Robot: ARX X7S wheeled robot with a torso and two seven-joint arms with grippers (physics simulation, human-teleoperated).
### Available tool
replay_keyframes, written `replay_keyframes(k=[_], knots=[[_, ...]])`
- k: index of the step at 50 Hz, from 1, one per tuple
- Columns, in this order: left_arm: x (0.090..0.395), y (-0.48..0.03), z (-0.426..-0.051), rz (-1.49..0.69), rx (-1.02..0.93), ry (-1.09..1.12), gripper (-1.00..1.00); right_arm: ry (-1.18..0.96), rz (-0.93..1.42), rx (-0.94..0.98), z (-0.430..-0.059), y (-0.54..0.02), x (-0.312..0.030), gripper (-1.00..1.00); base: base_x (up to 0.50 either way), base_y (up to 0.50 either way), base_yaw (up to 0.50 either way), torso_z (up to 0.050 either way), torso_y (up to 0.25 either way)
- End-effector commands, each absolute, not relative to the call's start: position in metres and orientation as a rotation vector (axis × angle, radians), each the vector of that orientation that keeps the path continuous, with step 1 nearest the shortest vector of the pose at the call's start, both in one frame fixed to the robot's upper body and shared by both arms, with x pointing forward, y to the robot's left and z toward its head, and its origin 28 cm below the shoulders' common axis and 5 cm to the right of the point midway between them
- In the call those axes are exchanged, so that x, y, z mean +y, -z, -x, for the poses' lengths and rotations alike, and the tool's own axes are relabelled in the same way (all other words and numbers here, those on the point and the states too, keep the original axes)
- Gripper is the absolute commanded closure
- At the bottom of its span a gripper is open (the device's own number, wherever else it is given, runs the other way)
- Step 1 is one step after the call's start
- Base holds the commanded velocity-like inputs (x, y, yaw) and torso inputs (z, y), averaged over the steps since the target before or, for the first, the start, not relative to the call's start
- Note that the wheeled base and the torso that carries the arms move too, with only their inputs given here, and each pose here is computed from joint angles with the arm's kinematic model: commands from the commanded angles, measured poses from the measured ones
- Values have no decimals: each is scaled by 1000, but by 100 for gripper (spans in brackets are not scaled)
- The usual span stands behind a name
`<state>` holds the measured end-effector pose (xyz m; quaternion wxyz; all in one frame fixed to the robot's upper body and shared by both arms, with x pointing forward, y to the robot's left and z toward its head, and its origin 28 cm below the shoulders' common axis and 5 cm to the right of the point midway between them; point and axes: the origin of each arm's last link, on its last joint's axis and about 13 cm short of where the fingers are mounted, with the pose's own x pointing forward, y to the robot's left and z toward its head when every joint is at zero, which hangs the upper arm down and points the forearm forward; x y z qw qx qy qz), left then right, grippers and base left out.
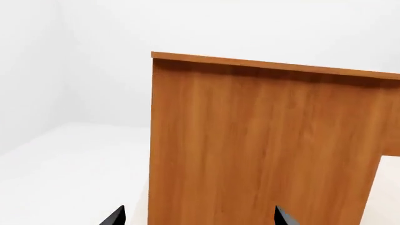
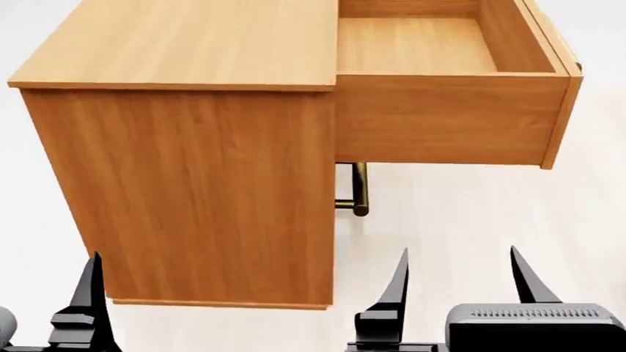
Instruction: Put the bowl on top of the cabinet.
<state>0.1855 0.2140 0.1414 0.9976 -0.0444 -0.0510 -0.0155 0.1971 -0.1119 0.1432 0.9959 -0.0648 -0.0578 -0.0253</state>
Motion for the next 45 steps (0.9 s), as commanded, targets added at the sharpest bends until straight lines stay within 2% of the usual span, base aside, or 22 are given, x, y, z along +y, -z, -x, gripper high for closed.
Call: replay_keyframes(k=[1, 15, 17, 19, 31, 45], knots=[[211, -136, -183, 88, -92, 38, -100, 49, 128, -113, -196, -142, -112, -100, 500, -12, 0, 0, 15], [210, -133, -185, 86, -84, 37, -100, 49, 124, -109, -196, -139, -114, -100, 500, -10, 0, 0, 1], [211, -133, -185, 86, -85, 36, -100, 53, 134, -157, -195, -139, -113, -100, 500, -10, 0, 0, 0], [212, -132, -185, 85, -84, 33, -100, 67, 169, -110, -196, -136, -113, -100, 0, 0, 0, 0, 0], [212, -130, -184, 81, -76, 30, -100, 55, 142, -109, -198, -136, -115, -100, 0, 0, 0, 0, 0], [212, -123, -183, 70, -64, 32, -100, 216, 280, -93, -179, -164, -169, -100, 0, 0, 0, 0, 0]])
